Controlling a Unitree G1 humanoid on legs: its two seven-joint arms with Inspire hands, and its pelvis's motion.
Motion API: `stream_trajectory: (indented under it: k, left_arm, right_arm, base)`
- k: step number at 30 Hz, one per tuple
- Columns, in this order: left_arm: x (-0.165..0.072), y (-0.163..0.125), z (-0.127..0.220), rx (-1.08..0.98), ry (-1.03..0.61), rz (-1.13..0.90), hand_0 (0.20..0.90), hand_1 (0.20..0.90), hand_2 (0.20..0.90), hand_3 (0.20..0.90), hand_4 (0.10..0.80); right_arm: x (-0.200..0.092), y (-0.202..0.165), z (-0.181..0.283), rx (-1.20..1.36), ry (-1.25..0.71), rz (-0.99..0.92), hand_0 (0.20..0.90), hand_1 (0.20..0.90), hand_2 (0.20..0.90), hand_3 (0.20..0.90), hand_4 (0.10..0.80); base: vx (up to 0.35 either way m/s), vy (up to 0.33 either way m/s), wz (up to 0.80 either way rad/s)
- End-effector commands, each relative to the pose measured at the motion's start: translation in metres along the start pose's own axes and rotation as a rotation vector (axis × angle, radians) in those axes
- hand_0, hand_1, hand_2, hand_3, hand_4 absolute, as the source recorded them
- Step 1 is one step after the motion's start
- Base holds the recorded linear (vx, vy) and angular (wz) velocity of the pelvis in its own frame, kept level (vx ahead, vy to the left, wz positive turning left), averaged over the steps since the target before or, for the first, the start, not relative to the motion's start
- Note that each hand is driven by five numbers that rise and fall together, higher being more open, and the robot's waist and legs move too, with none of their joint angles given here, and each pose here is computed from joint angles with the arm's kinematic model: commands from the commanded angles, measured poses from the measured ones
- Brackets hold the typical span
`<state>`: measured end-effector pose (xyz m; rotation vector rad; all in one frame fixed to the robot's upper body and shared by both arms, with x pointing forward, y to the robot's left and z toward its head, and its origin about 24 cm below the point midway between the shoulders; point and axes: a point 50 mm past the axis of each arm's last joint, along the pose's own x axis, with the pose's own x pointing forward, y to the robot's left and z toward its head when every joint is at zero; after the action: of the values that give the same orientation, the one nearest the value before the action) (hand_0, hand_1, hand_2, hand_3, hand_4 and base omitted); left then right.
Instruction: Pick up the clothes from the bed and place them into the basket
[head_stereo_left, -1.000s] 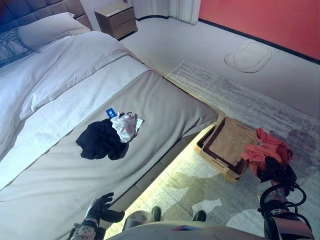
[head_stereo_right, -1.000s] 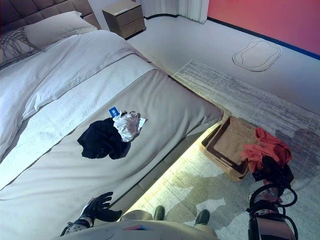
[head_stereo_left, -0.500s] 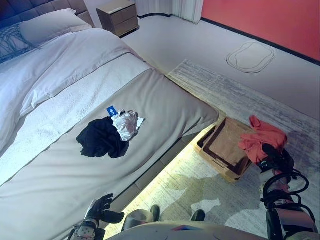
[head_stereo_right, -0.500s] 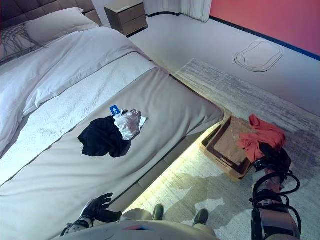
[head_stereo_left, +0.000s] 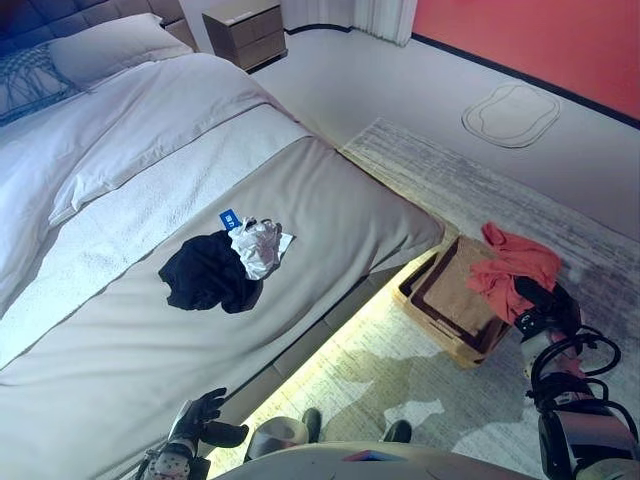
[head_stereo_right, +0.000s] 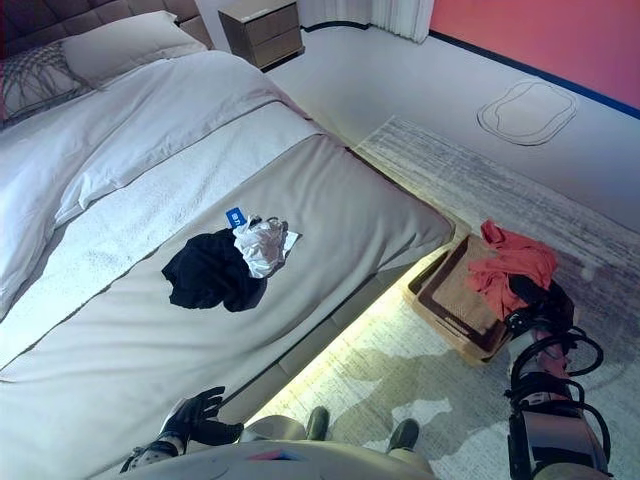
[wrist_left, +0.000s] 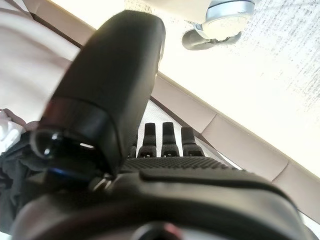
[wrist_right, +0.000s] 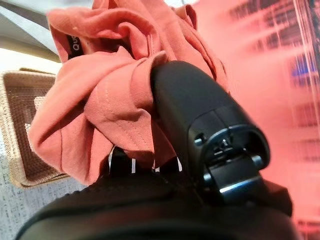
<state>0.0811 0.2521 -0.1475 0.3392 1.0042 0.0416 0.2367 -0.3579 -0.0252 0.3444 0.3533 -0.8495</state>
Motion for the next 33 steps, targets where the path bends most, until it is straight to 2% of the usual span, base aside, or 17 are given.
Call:
stream_trajectory:
  k: [1, 33]
  left_arm:
    - [0.001, 0.015, 0.002, -0.002, -0.027, 0.041, 0.9, 0.9, 0.9, 0.9, 0.8]
    - [0.004, 0.011, 0.008, -0.043, -0.038, 0.047, 0.9, 0.9, 0.9, 0.9, 0.8]
  right_arm:
    - [0.009, 0.019, 0.087, -0.022, -0.276, 0.091, 0.9, 0.9, 0.9, 0.9, 0.8]
    - [0.007, 0.013, 0.04, 0.0, -0.155, 0.107, 0.9, 0.9, 0.9, 0.9, 0.8]
  base:
    - [-0.001, 0.004, 0.11]
    - [-0.042, -0.001, 0.03]
